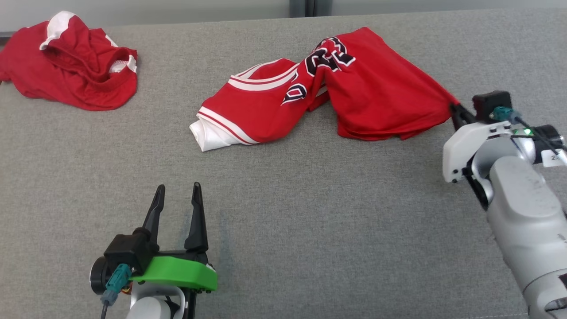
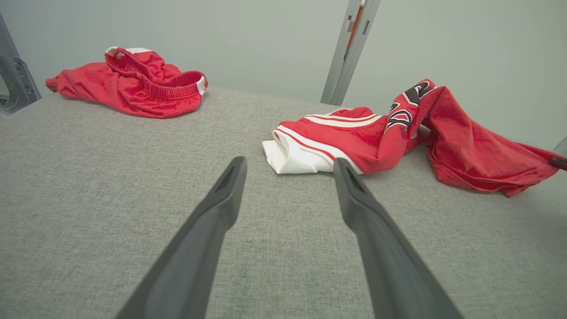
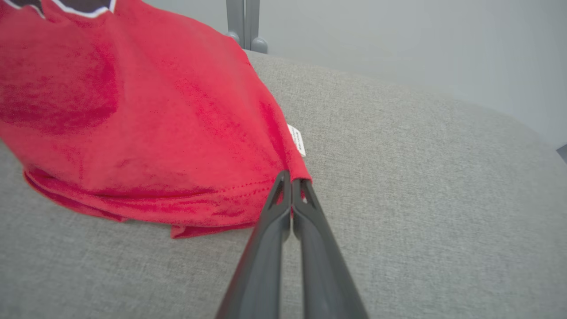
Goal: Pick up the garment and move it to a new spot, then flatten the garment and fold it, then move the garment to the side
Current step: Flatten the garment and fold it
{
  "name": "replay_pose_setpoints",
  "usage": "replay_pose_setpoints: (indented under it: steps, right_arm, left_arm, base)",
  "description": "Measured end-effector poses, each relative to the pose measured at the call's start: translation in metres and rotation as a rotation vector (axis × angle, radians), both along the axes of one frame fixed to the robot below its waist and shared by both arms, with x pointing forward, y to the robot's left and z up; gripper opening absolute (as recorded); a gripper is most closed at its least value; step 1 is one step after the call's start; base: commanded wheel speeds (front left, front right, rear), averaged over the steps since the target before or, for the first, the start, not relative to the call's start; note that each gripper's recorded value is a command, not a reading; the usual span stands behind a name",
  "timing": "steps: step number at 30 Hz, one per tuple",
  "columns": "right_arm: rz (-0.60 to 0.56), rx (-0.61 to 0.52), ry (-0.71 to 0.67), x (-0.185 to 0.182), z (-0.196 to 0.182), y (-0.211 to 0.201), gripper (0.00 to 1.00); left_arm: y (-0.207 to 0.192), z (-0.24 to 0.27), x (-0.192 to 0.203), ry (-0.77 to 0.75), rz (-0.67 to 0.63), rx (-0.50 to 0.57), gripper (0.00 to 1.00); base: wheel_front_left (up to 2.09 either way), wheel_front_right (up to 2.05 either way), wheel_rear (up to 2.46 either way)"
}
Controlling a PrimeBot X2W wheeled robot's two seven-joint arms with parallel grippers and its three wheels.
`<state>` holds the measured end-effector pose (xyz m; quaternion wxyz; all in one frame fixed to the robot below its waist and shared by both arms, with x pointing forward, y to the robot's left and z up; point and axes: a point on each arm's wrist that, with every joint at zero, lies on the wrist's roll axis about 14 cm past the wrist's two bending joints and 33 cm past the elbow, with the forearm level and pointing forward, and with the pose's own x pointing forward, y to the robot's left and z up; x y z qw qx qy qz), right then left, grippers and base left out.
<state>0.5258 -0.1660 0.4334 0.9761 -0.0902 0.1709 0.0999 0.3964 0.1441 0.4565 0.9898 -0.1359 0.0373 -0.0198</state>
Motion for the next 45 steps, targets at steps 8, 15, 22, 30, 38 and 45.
replay_pose_setpoints:
  steps: [8, 15, 22, 30, 38, 45]
  right_arm:
    - [-0.066, -0.139, -0.089, 0.033, 0.041, -0.059, 0.0]
    - [-0.095, -0.186, -0.098, 0.056, 0.046, -0.077, 1.0]
    - [-0.082, -0.143, -0.141, 0.056, 0.043, -0.067, 1.0]
    - [0.016, -0.108, -0.204, 0.026, 0.044, -0.031, 1.0]
    - [0.212, -0.093, -0.102, -0.025, 0.004, 0.034, 1.0]
    - [0.301, -0.104, 0.008, -0.039, -0.025, 0.06, 1.0]
  left_arm:
    - [-0.004, -0.004, 0.002, 0.008, -0.017, 0.005, 1.0]
    - [0.005, -0.01, 0.005, 0.025, 0.004, 0.016, 1.0]
    - [0.01, -0.013, 0.005, 0.032, 0.021, 0.019, 1.0]
    - [-0.004, -0.004, 0.008, 0.005, -0.019, 0.009, 1.0]
    - [-0.011, 0.007, 0.007, -0.027, -0.039, 0.004, 1.0]
    - [-0.002, 0.003, 0.005, -0.013, -0.012, 0.006, 1.0]
  base:
    - [0.0, 0.0, 0.0]
    - [0.0, 0.0, 0.0]
    - [0.0, 0.0, 0.0]
    - [0.0, 0.0, 0.0]
    - [0.0, 0.0, 0.0]
    - [0.0, 0.0, 0.0]
